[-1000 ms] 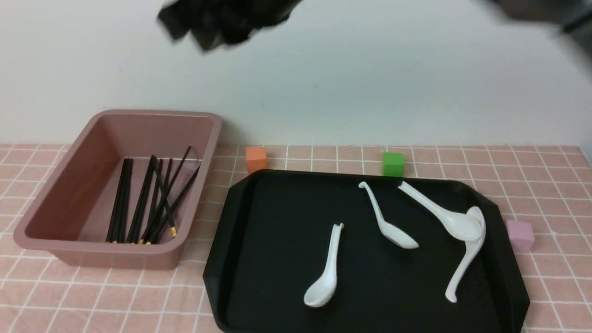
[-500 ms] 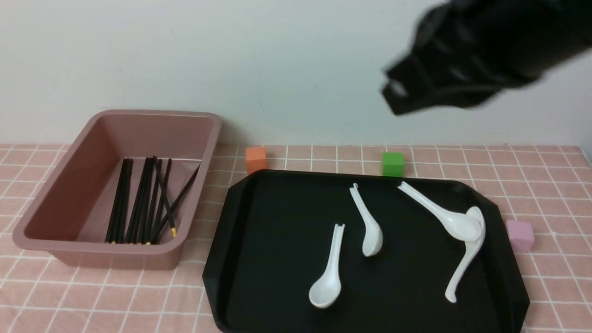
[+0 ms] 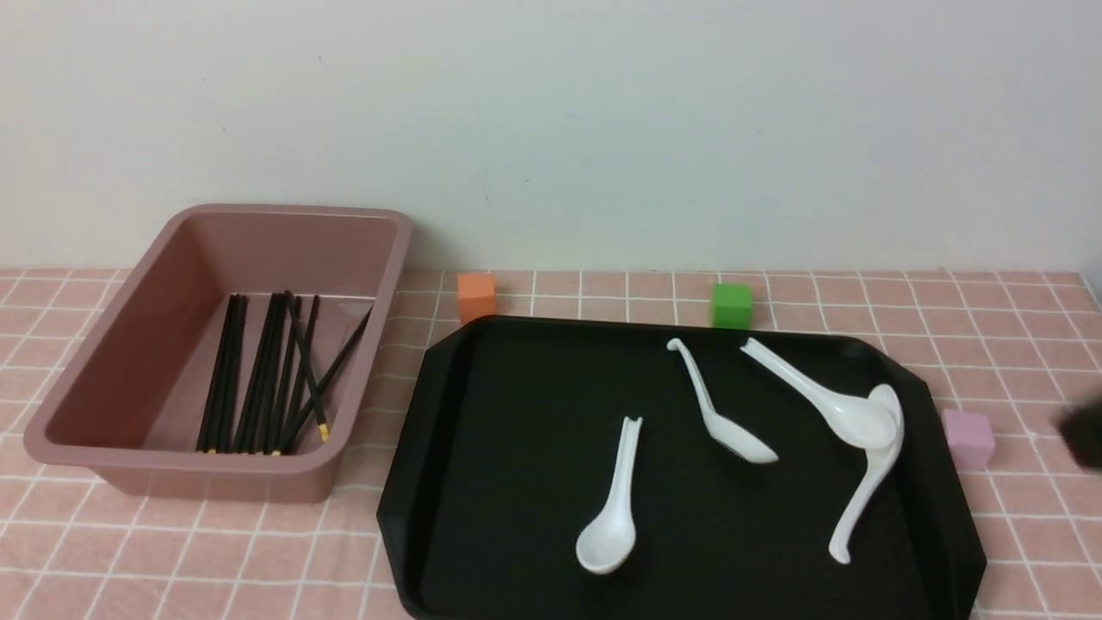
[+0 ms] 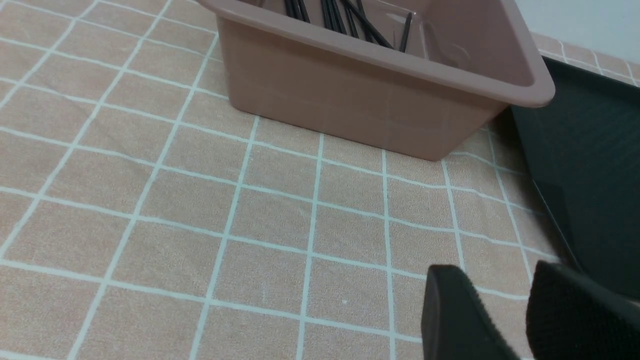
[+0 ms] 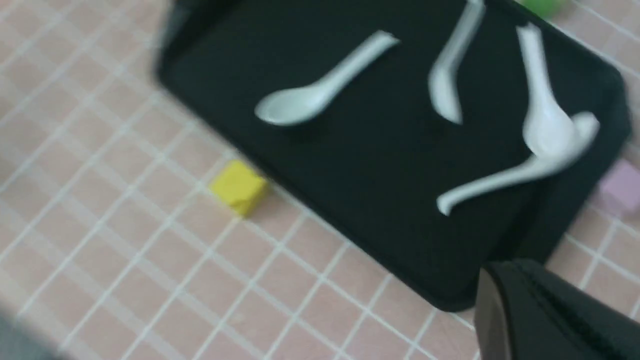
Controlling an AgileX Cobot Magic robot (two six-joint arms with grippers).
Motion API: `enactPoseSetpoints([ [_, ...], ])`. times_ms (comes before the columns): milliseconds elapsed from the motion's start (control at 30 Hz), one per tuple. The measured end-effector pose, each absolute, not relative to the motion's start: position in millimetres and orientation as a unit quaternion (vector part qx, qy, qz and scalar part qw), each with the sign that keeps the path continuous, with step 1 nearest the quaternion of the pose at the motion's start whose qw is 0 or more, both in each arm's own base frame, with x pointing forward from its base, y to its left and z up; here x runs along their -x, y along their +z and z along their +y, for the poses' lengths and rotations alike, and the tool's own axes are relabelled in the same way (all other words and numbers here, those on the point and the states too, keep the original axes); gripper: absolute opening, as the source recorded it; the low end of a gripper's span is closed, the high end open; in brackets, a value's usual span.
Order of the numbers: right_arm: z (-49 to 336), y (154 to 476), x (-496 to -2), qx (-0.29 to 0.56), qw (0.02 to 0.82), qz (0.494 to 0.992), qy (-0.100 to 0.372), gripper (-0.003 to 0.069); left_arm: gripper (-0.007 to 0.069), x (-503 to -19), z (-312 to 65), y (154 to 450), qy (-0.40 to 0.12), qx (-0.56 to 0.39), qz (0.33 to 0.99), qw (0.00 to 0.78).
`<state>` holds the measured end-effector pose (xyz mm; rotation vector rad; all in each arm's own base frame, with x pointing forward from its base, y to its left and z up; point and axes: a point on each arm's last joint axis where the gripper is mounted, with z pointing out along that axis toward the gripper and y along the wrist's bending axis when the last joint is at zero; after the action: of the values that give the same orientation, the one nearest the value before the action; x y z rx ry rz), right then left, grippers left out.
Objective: On pink tablecloth take chopsticks from black tray and put them in box.
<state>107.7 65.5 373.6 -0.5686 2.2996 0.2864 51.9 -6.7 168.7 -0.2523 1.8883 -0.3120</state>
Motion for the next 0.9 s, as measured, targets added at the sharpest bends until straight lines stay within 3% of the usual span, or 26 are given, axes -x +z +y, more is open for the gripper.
enactPoseSetpoints([
  [67, 50.3, 347.3, -97.8, 0.185, 0.409, 0.887, 0.113, -0.0013, 0.0239, -51.9, -6.7, 168.7, -0.133, 0.107, 0.804, 0.569],
  [133, 26.0, 291.2, -76.7, 0.118, 0.486, 0.861, 0.094, -0.0013, 0.0239, -51.9, -6.7, 168.7, -0.133, 0.107, 0.804, 0.569],
  [367, 5.9, 183.8, -55.3, 0.039, 0.571, 0.819, 0.037, -0.0011, 0.0239, -51.9, -6.7, 168.7, -0.133, 0.107, 0.804, 0.569],
  [433, 5.1, 172.7, -53.0, 0.025, 0.575, 0.817, 0.040, -0.0011, 0.0239, -51.9, -6.7, 168.7, -0.133, 0.107, 0.804, 0.569],
  [900, 5.2, 174.1, -51.7, 0.013, 0.588, 0.807, 0.048, -0.0006, 0.0239, -51.9, -6.7, 168.7, -0.133, 0.107, 0.804, 0.569],
])
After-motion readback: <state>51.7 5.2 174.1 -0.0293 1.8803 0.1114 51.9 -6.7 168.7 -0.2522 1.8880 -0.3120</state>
